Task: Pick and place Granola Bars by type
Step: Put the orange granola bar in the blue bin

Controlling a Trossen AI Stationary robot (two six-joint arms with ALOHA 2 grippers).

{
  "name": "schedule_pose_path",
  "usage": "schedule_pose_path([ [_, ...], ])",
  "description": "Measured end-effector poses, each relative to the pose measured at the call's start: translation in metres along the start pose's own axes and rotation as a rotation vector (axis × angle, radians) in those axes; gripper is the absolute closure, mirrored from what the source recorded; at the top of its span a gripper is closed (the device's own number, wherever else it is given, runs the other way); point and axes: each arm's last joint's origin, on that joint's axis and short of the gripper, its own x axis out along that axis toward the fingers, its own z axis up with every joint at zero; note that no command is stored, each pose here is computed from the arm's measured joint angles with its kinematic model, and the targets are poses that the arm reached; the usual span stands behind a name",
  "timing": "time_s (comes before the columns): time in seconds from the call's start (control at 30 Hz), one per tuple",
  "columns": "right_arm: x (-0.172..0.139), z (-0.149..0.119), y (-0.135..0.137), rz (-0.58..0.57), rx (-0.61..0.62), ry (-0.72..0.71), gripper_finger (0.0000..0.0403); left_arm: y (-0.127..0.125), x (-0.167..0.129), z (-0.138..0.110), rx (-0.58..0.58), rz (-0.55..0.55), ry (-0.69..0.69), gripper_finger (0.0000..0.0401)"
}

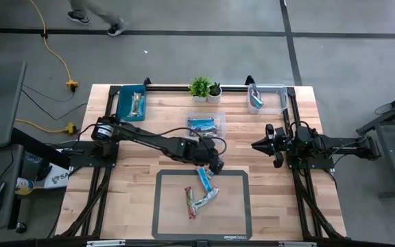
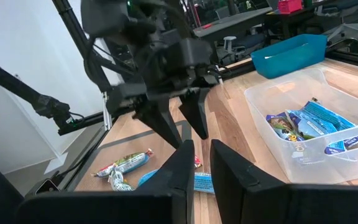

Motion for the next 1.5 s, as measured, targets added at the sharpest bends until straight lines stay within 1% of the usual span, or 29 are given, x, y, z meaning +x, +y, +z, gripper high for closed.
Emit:
schedule_pose_path([
  [0.13,0.0,0.0,0.0,0.0,0.0,0.0,0.0366,0.004,0.014,-0.006,0.037,0.032,0.02,0.0153],
  [0.37,0.0,0.0,0.0,0.0,0.0,0.0,0.0368,0.005,0.03,-0.014,0.061,0.022,0.073,0.0153],
  [0.67,0.0,0.0,0.0,0.0,0.0,0.0,0.0362,0.005,0.03,-0.011,0.095,0.019,0.052,0.0153],
  [0.97,0.0,0.0,0.0,0.0,0.0,0.0,0.0368,0.006,0.03,-0.011,0.118,0.016,0.061,0.0153],
  [1.23,0.0,0.0,0.0,0.0,0.0,0.0,0.0368,0.005,0.03,-0.011,0.119,0.012,0.067,0.0153],
  [1.43,0.0,0.0,0.0,0.0,0.0,0.0,0.0364,0.005,0.03,-0.011,0.144,0.011,0.069,0.0153],
  [1.5,0.0,0.0,0.0,0.0,0.0,0.0,0.0362,0.005,0.036,-0.013,0.142,0.002,0.068,0.0153],
])
